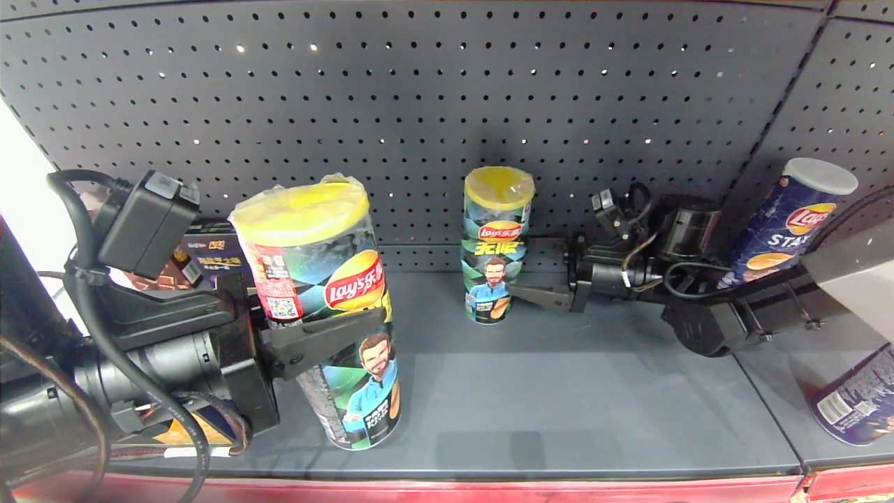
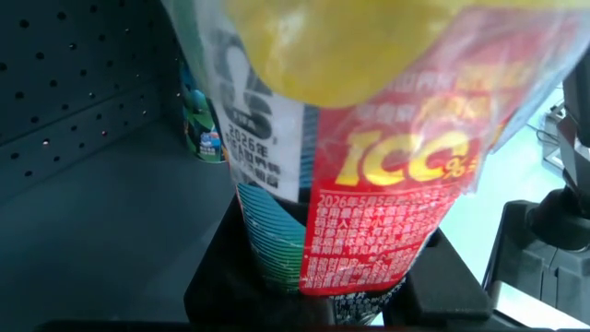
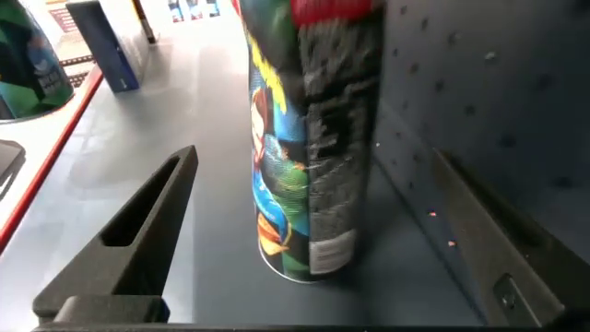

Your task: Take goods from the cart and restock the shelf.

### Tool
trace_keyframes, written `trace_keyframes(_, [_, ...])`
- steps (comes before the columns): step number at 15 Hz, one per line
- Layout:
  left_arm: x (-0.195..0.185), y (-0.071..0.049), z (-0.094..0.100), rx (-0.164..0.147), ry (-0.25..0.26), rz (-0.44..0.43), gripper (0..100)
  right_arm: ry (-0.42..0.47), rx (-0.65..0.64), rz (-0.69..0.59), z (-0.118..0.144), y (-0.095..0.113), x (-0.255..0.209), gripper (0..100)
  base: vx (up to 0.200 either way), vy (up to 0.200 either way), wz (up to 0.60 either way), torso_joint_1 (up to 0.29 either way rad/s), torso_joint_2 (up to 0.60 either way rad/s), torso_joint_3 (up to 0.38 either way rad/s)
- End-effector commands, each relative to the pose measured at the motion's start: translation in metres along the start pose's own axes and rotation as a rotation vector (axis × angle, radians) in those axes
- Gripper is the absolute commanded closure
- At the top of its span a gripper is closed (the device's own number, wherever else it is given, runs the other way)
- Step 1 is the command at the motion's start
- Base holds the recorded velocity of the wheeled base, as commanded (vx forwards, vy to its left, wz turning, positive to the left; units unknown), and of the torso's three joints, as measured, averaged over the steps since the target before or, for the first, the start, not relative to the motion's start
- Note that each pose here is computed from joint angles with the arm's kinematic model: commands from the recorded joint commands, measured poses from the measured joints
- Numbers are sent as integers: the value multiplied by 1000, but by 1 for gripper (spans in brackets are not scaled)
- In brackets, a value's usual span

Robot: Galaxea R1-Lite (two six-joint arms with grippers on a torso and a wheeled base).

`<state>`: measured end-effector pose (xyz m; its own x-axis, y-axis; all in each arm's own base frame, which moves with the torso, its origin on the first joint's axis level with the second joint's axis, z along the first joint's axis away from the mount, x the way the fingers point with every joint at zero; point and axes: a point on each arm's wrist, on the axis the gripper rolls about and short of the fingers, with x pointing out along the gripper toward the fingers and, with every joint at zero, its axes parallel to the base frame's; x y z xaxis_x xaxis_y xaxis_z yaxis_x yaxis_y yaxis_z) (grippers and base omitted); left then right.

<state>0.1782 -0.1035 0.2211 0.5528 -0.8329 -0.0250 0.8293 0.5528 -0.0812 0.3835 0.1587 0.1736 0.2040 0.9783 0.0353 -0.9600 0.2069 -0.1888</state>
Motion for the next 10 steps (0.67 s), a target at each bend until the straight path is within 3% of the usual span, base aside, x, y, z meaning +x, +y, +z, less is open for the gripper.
trace_keyframes(1, [0, 0, 0, 0, 0, 0, 100, 7, 20, 22, -12, 2, 12, 0, 0, 0, 0, 0, 0, 0])
trace_keyframes(6, [-1, 0, -3, -5, 8, 2, 100, 14, 35, 27, -23, 5, 31, 0, 0, 0, 0, 0, 0, 0])
trace_keyframes(10, [-1, 0, -6, -9, 18, 3, 100, 28, 40, -56, -31, 5, 48, 0, 0, 0, 0, 0, 0, 0])
